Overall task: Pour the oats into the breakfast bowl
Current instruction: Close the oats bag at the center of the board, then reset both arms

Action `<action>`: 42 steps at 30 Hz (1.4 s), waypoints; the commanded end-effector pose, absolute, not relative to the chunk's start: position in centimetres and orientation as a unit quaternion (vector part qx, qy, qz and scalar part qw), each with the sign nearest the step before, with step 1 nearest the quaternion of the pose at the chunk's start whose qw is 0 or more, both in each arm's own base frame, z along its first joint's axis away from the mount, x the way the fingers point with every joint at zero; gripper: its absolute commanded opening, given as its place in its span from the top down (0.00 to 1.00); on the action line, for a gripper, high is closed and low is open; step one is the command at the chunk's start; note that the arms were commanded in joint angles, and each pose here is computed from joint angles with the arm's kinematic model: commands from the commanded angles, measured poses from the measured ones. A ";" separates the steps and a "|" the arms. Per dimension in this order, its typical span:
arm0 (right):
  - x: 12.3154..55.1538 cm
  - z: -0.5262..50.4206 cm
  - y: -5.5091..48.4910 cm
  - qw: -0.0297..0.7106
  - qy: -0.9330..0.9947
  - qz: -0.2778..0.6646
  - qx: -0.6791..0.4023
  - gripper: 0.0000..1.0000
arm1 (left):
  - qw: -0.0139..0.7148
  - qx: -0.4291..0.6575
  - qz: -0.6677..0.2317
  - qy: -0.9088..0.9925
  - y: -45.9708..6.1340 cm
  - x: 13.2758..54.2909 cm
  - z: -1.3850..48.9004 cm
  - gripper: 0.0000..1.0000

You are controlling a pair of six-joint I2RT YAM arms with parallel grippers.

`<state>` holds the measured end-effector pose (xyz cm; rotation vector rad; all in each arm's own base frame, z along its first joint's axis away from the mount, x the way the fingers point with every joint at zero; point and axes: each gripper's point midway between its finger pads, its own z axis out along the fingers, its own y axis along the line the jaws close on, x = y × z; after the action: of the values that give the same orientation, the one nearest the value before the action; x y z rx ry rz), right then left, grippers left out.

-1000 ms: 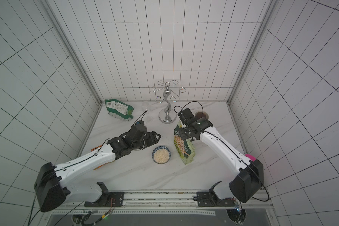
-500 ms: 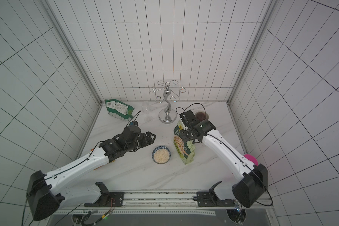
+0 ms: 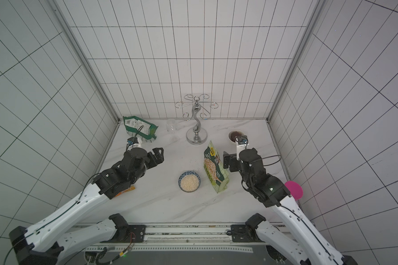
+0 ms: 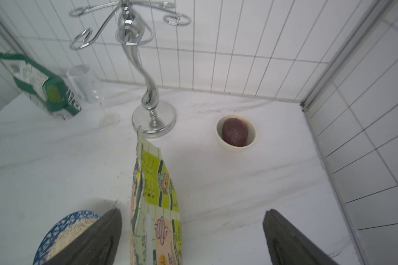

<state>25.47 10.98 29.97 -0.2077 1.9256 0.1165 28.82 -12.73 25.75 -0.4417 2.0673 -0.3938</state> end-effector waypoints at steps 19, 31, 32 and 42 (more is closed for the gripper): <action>37.3 15.4 -4.4 0.520 0.842 -0.045 0.136 0.01 | 0.495 -0.201 0.074 0.842 3.2 36.0 17.0 0.02; 38.7 10.7 -4.5 0.514 0.849 -0.062 0.111 0.01 | 0.488 -0.199 0.037 0.849 4.6 37.4 10.8 0.02; 38.9 10.8 -4.3 0.517 0.847 -0.058 0.105 0.01 | 0.498 -0.179 0.040 0.848 4.2 37.7 11.2 0.02; 39.5 9.9 -0.6 0.592 0.806 -0.013 0.004 0.01 | 0.567 -0.078 0.058 0.818 2.7 40.3 13.1 0.02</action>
<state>38.68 -2.01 8.37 0.1119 1.9968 -0.0612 38.56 3.44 11.18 -0.2786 2.0037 0.1438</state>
